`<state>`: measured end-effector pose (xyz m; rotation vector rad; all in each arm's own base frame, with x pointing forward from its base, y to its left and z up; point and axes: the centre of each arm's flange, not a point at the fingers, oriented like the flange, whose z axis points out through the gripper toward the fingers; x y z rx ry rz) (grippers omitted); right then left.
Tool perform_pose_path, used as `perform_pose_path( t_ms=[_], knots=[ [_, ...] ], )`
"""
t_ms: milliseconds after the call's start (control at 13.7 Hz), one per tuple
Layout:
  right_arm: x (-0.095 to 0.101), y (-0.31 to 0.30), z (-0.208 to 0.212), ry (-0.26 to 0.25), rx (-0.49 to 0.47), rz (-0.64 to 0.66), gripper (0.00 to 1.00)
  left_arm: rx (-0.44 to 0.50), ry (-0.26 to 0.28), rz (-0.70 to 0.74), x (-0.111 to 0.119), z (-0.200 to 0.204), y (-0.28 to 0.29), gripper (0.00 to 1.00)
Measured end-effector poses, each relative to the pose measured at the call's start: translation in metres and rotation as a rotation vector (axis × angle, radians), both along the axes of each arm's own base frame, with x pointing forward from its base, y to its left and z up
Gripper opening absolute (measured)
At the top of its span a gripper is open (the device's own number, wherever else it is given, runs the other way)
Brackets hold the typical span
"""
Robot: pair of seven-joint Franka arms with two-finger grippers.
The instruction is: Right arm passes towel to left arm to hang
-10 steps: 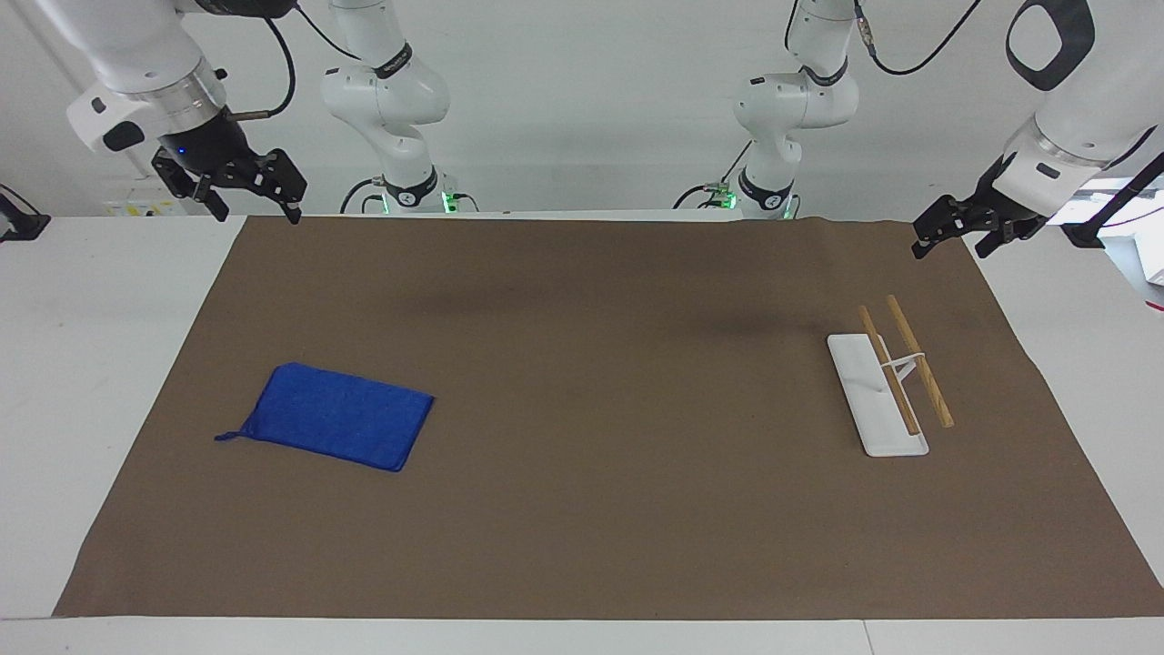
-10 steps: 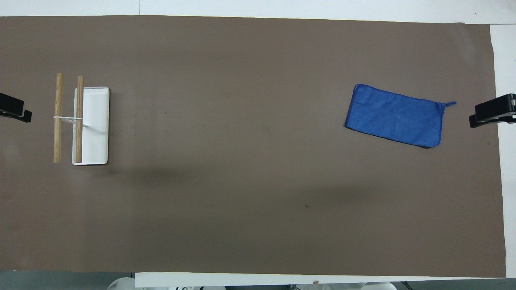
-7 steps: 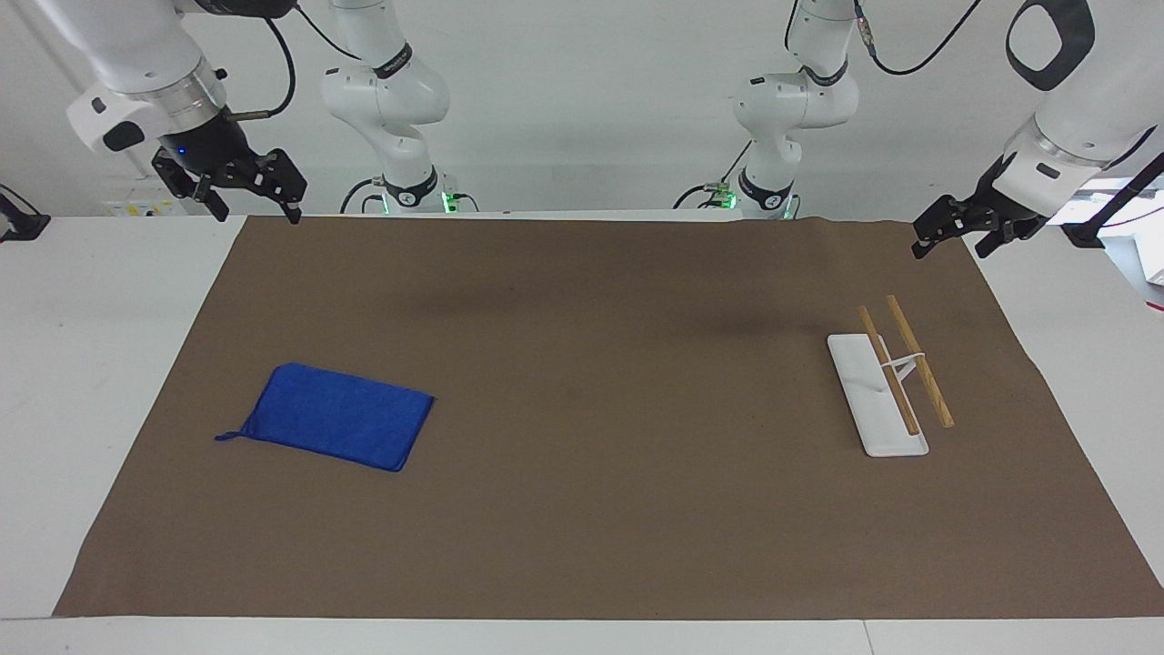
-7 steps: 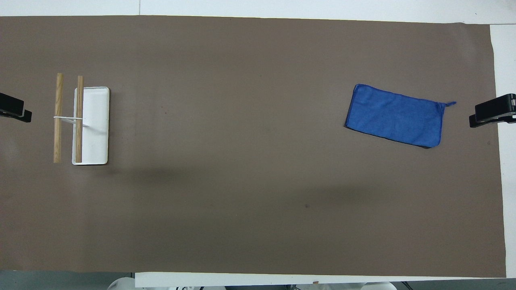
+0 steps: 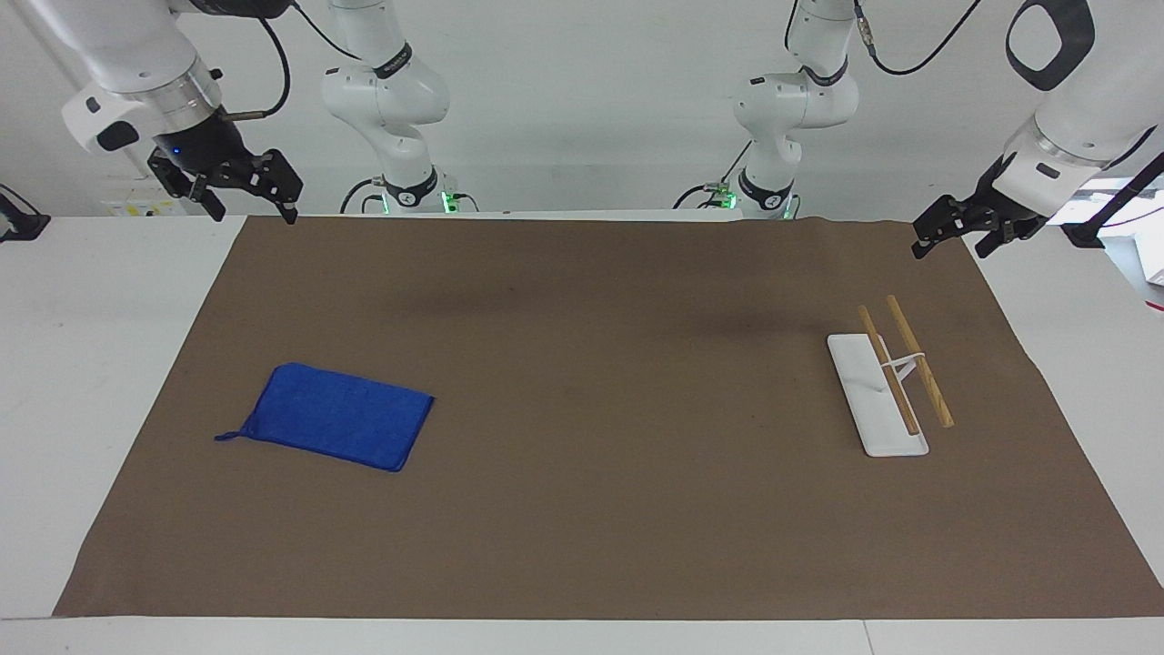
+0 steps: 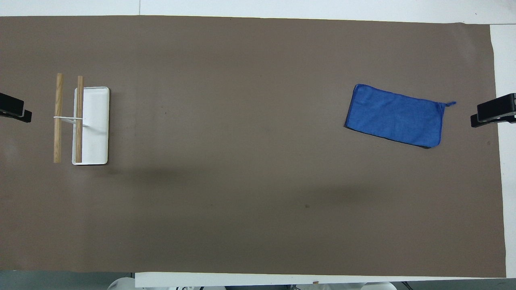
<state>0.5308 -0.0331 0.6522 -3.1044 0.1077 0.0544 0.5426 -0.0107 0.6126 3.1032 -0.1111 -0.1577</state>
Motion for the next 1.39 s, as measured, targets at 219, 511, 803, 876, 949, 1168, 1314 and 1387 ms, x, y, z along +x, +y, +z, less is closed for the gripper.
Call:
perform_pose_path(
  t_ms=[219, 511, 803, 876, 949, 1168, 1314, 1387],
  knots=[
    [0.02, -0.003, -0.044, -0.041, -0.001, -0.017, 1.0, 0.0, 0.0, 0.0, 0.0, 0.0, 0.0, 1.0],
    [0.08, -0.015, -0.175, -0.04, -0.001, -0.067, 0.96, 0.0, 0.0, 0.0, 0.0, 0.0, 0.0, 1.0],
    [0.092, -0.013, -0.287, -0.007, -0.006, -0.221, 0.93, 0.0, 0.001, 0.004, 0.0, 0.0, 0.002, 1.0],
    [0.088, -0.013, -0.295, -0.002, -0.006, -0.229, 0.93, 0.0, 0.001, 0.004, 0.0, 0.0, 0.002, 1.0],
    [0.086, -0.013, -0.297, -0.014, -0.007, -0.227, 0.93, 0.0, 0.001, 0.005, 0.0, 0.0, 0.002, 1.0],
    [0.071, -0.009, -0.32, -0.03, -0.007, -0.164, 0.95, 0.002, 0.004, 0.024, 0.0, -0.002, 0.004, 1.0],
    [0.059, 0.007, -0.34, 0.004, -0.006, -0.108, 0.97, 0.004, 0.006, 0.038, 0.0, -0.003, 0.004, 1.0],
    [0.055, 0.011, -0.345, 0.013, -0.005, -0.072, 0.97, 0.005, 0.007, 0.044, 0.0, -0.003, 0.004, 1.0]
  ],
)
